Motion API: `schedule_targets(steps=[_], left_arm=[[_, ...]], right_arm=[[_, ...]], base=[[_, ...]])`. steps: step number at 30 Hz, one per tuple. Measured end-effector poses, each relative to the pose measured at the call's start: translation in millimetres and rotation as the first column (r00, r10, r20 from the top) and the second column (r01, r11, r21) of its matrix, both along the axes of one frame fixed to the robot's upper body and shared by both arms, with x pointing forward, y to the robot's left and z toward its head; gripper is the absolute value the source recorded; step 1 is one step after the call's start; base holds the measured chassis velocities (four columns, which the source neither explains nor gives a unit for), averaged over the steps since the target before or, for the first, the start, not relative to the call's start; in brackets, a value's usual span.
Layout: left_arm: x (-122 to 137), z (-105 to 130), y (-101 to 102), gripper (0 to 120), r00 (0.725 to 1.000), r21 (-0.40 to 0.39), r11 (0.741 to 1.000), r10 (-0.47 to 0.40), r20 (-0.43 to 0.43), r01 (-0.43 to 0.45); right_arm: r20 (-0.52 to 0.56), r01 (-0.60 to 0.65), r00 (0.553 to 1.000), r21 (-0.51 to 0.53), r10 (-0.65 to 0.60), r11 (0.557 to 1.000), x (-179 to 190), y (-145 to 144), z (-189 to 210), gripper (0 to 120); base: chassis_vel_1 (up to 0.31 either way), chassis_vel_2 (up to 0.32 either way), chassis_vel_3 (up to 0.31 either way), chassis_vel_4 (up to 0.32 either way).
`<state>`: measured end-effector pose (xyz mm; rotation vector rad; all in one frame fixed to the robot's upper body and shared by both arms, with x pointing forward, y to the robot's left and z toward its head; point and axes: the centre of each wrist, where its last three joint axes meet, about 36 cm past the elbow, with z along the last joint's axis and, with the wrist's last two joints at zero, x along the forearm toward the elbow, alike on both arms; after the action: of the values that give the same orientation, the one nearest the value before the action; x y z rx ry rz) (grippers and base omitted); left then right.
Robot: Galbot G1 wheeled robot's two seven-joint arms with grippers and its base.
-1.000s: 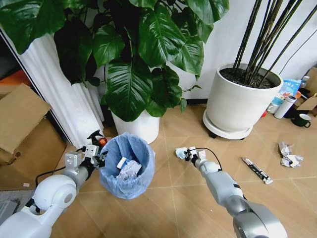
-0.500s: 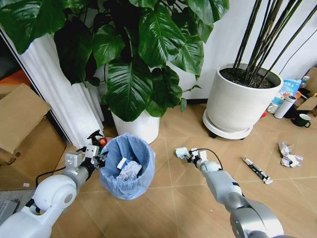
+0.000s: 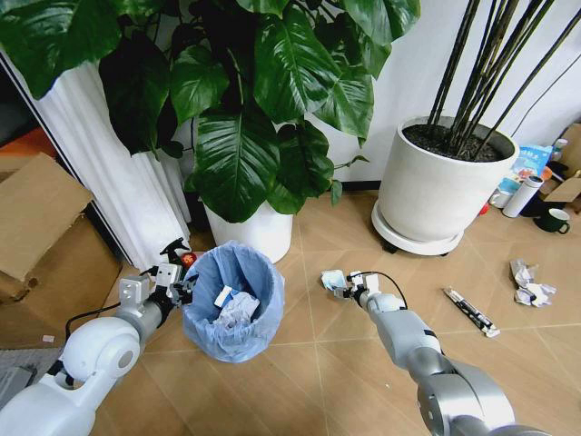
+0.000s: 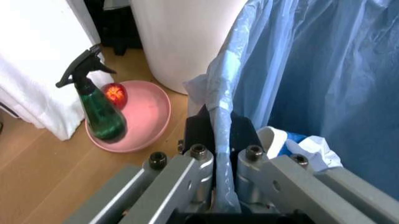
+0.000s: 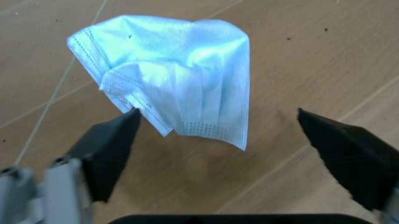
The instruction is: Pick up the trash bin and place the garbage on the floor into it.
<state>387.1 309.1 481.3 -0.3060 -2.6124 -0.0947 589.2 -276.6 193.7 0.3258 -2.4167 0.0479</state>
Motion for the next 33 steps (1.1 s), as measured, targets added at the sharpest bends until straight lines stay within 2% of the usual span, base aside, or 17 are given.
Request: schedule_targets(steps=[4, 5, 9, 10, 13, 15, 18, 20, 22, 24, 25, 33], left_arm=[[1.5, 0.6, -0.3, 0, 1.0, -0.001, 1.0, -0.001, 0.003, 0.001], [1.5, 0.6, -0.3, 0, 1.0, -0.001, 1.0, -0.001, 0.003, 0.001], [2.0, 0.8, -0.4, 0, 1.0, -0.002, 1.0, -0.002, 0.003, 0.002], [2.0, 0.8, -0.4, 0, 1.0, -0.002, 1.0, -0.002, 0.003, 0.002], [1.9, 0.8, -0.4, 0, 1.0, -0.002, 1.0, -0.002, 0.003, 0.002], [2.0, 0.8, -0.4, 0, 1.0, -0.002, 1.0, -0.002, 0.003, 0.002], [2.9, 1.8, -0.2, 0, 1.0, -0.002, 1.0, -0.001, 0.006, 0.001], [3.1, 1.8, -0.2, 0, 1.0, -0.002, 1.0, -0.001, 0.007, 0.001], [3.1, 1.4, -0.6, 0, 1.0, -0.005, 1.0, -0.001, 0.006, 0.001], [3.1, 1.4, -0.8, 0, 1.0, -0.006, 1.0, -0.001, 0.006, 0.001], [3.1, 1.3, -0.9, 0, 1.0, -0.007, 1.0, -0.001, 0.006, 0.001], [2.1, 2.5, -0.7, 0, 1.0, -0.005, 1.0, 0.001, 0.009, -0.001]], right_arm=[[-0.003, -0.008, 1.0, 0.011, 0.008, 1.0, -2.0, 1.0, -2.2, 74], [-0.003, -0.008, 1.0, 0.011, 0.008, 1.0, -2.0, 1.0, -2.2, 74], [-0.009, -0.008, 1.0, 0.015, 0.008, 1.0, -4.7, 1.2, -4.9, 54], [-0.009, -0.008, 1.0, 0.015, 0.008, 1.0, -4.7, 1.2, -4.9, 54], [-0.014, -0.003, 1.0, 0.017, 0.003, 1.0, -5.5, -0.2, -6.0, 41], [-0.014, -0.003, 1.0, 0.016, 0.003, 1.0, -5.4, -0.7, -5.8, 38], [-0.014, 0.002, 1.0, 0.017, -0.002, 1.0, -5.2, -1.8, -5.6, 22], [-0.014, 0.003, 1.0, 0.017, -0.002, 1.0, -5.0, -2.1, -5.5, 19], [-0.013, 0.002, 1.0, 0.013, -0.002, 1.0, -4.9, -3.2, -5.2, 8], [-0.013, 0.003, 1.0, 0.012, -0.003, 1.0, -4.9, -3.5, -5.2, 5], [-0.012, 0.003, 1.0, 0.011, -0.003, 1.0, -4.9, -4.3, -5.0, 0], [0.036, -0.003, 0.999, -0.003, 0.004, 1.0, -6.4, -6.1, -3.0, 0]], base=[[0.0, 0.0, 0.0, 0.0], [0.0, 0.0, 0.0, 0.0], [0.0, 0.0, 0.0, 0.0], [0.0, 0.0, 0.0, 0.0], [0.0, 0.0, 0.0, 0.0], [0.0, 0.0, 0.0, 0.0], [0.0, 0.0, 0.0, 0.0], [0.0, 0.0, 0.0, 0.0], [0.0, 0.0, 0.0, 0.0], [0.0, 0.0, 0.0, 0.0], [0.0, 0.0, 0.0, 0.0], [0.0, 0.0, 0.0, 0.0]])
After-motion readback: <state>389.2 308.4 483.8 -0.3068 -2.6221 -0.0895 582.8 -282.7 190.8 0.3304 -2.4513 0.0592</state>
